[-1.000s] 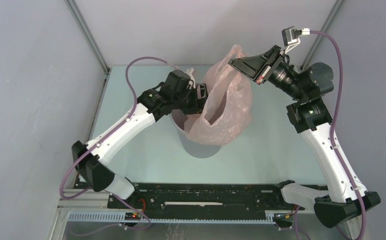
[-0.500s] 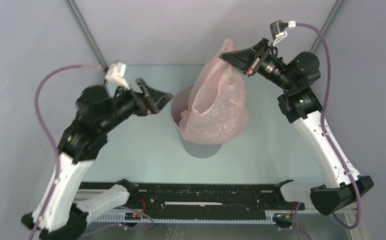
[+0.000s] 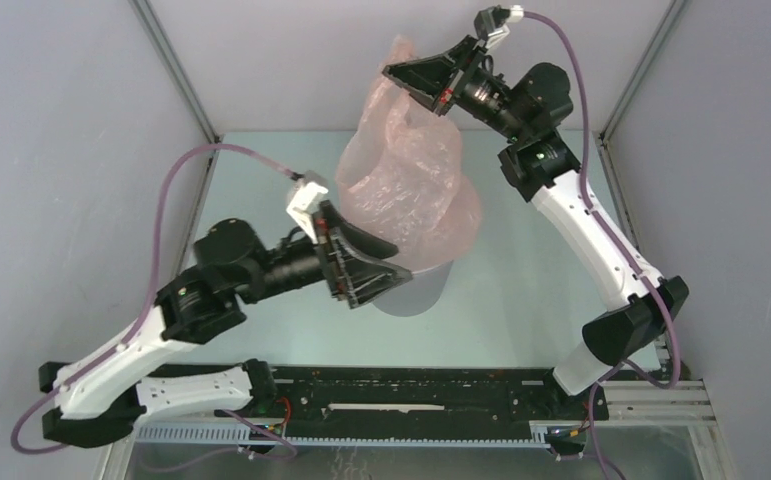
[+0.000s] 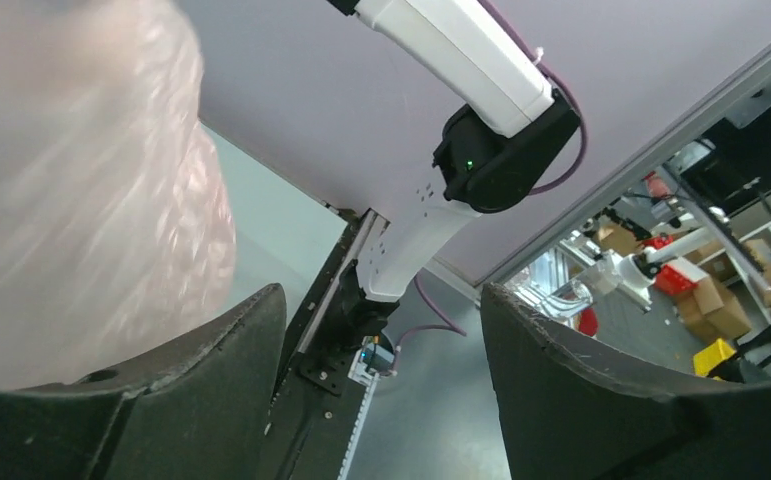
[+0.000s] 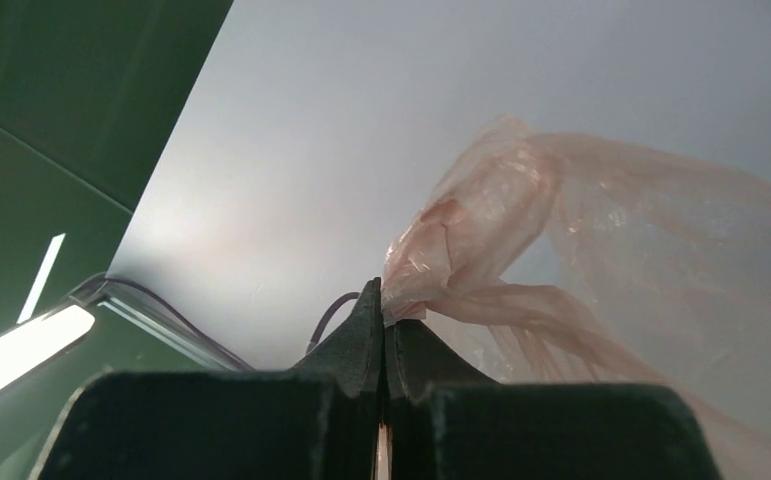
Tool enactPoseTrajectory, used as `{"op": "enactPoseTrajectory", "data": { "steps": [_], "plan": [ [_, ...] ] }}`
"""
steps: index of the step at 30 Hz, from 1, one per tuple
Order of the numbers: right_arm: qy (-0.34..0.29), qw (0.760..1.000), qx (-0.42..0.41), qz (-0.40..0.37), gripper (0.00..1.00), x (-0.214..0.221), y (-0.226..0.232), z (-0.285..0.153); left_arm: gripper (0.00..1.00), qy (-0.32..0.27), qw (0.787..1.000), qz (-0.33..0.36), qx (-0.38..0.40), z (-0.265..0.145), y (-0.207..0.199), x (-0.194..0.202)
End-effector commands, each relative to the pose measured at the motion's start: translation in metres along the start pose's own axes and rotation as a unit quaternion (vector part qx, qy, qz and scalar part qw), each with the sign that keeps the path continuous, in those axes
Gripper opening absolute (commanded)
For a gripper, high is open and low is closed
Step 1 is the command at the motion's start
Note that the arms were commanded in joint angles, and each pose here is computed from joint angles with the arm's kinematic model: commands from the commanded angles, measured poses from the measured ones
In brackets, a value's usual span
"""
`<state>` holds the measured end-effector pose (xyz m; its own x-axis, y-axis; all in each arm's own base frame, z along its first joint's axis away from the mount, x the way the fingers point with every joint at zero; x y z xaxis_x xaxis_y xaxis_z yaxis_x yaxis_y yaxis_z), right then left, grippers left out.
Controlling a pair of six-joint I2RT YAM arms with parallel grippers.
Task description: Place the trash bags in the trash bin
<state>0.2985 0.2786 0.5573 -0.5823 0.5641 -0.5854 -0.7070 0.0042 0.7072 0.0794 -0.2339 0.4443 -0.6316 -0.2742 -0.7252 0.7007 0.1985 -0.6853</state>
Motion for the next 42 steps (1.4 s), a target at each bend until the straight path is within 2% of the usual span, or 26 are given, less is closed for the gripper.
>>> {"op": "enactPoseTrajectory", "data": {
  "steps": [1,4,7,9,12,13,15,17,21,24,28,30,35,39,42],
  "plan": [
    [-0.004,0.999,-0.042,0.015,0.00,-0.004,0.027,0.000,0.75,-0.034,0.997,0.075,-0.002,0.030,-0.006,-0.017],
    [0.000,0.999,-0.032,0.008,0.00,0.001,0.029,-0.008,0.76,-0.053,0.990,0.090,-0.095,0.048,0.024,-0.021],
    [0.005,1.000,-0.018,-0.001,0.00,0.004,0.030,-0.018,0.76,-0.054,0.970,0.115,-0.209,0.057,0.053,-0.029],
    [0.005,1.000,-0.005,0.000,0.00,0.005,0.026,-0.026,0.76,-0.045,0.944,0.139,-0.296,0.057,0.073,-0.033],
    [-0.002,1.000,0.007,0.000,0.00,0.004,0.024,-0.037,0.76,-0.040,0.883,0.163,-0.438,0.041,0.108,-0.033],
    [-0.004,1.000,0.008,-0.002,0.00,0.003,0.024,-0.040,0.76,-0.026,0.869,0.179,-0.460,0.037,0.117,-0.029],
    [-0.006,1.000,0.012,-0.003,0.00,0.004,0.023,-0.044,0.76,-0.003,0.851,0.195,-0.487,0.030,0.133,-0.016],
    [-0.005,1.000,0.015,-0.003,0.00,0.006,0.021,-0.045,0.76,0.013,0.844,0.198,-0.499,0.023,0.146,-0.002],
    [0.005,1.000,0.015,0.005,0.00,0.014,0.013,-0.045,0.80,0.059,0.843,0.176,-0.504,0.016,0.166,0.020],
    [0.014,1.000,0.023,0.004,0.00,0.022,0.004,-0.048,0.81,0.074,0.836,0.162,-0.519,0.017,0.172,0.021],
    [0.039,0.998,0.038,-0.028,0.00,0.033,-0.007,-0.056,0.81,0.053,0.846,0.155,-0.508,0.021,0.160,0.008],
    [0.052,0.996,0.054,-0.046,0.00,0.034,-0.014,-0.059,0.83,0.040,0.859,0.146,-0.490,0.021,0.149,0.000],
    [0.058,0.994,0.070,-0.058,0.00,0.027,-0.023,-0.065,0.84,0.033,0.927,0.115,-0.356,0.022,0.102,-0.010],
    [0.054,0.994,0.075,-0.059,0.00,0.023,-0.024,-0.067,0.83,-0.009,0.962,0.065,-0.264,-0.006,0.068,-0.012],
    [0.054,0.994,0.077,-0.054,0.00,0.023,-0.027,-0.066,0.83,-0.028,0.984,0.044,-0.171,-0.009,0.045,-0.011]
  ]
}}
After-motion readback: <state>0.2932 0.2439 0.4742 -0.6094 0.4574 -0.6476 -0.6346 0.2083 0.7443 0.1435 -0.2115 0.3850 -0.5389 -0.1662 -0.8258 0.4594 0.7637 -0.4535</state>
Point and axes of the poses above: each gripper's point midway between its finger pads, its own z axis out along the fingers, its own y axis along the line the jaws close on, x = y × z, the point moved 5 cm from there along -z, back along the fingers, and after that the axes turned 10 degrees about -z, right-handed, at the moved point
